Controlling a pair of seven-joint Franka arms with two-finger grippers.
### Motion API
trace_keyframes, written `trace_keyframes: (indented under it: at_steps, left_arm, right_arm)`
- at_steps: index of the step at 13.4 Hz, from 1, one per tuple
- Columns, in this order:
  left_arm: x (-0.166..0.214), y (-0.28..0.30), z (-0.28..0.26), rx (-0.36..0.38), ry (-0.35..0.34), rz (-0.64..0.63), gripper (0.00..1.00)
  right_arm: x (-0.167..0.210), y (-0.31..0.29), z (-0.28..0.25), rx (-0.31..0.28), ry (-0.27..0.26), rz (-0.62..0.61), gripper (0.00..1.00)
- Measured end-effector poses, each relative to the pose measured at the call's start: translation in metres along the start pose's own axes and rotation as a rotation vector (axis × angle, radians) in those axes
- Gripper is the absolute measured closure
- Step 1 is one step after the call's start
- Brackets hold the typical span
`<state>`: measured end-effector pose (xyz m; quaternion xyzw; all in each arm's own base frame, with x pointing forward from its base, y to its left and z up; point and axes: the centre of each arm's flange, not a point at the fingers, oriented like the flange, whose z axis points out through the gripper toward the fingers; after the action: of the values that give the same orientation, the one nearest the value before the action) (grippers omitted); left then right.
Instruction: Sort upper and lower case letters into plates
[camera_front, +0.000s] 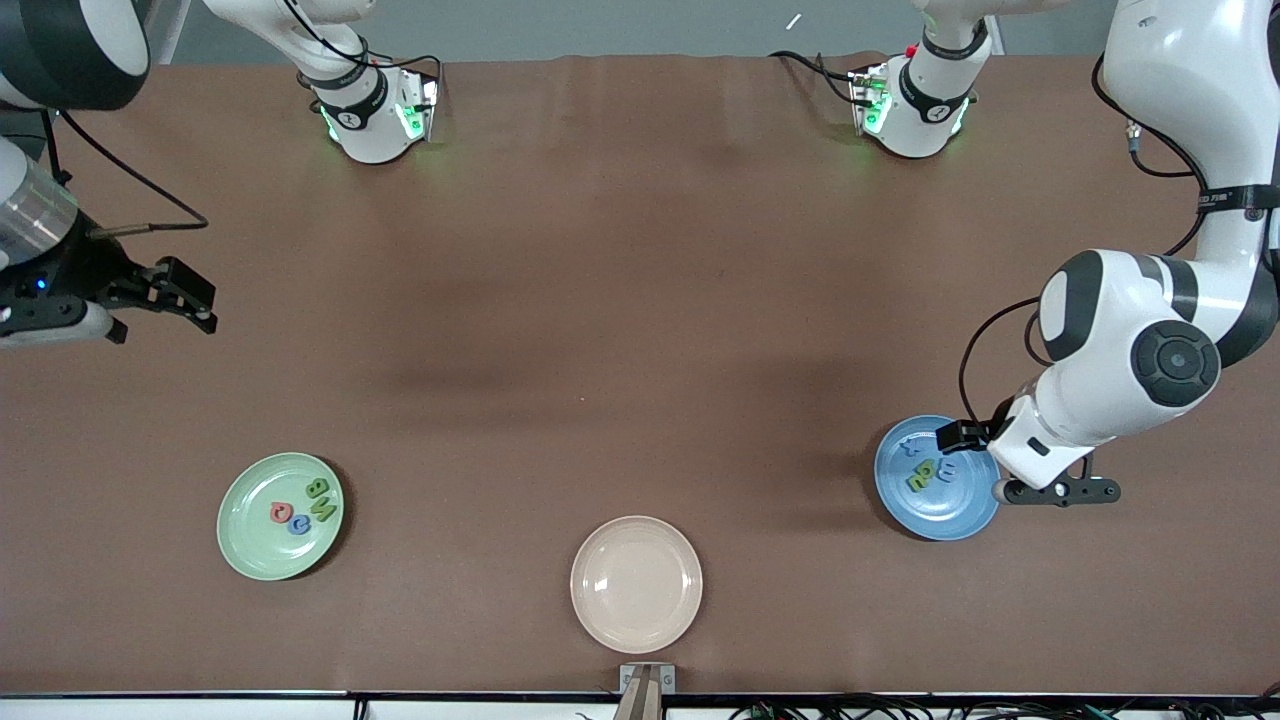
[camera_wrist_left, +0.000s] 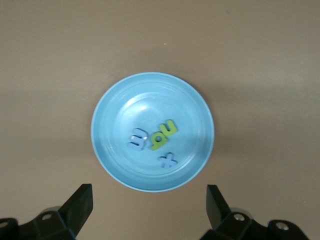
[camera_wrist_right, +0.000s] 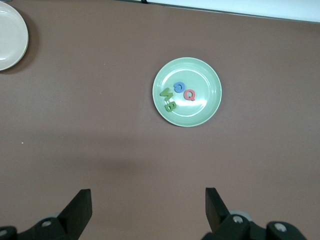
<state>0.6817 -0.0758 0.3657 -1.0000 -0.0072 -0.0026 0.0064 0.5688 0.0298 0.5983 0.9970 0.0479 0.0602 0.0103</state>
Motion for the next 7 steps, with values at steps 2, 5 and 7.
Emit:
trace_keyframes:
  at_steps: [2,5,7]
  left_arm:
    - [0.005,-0.031,-0.015,0.018,0.019,-0.045,0.0]
    - [-0.007,-0.072,-0.083,0.073,0.024,-0.099,0.0]
    - [-0.021,-0.066,-0.135,0.077,0.053,-0.129,0.0]
  right_arm:
    - [-0.01,0.004,-0.005,-0.001,-0.013,0.027,0.0]
    - [-0.016,0.005,-0.007,-0.001,-0.044,0.038,0.0]
    - [-0.017,0.005,-0.01,-0.001,-0.048,0.041,0.0]
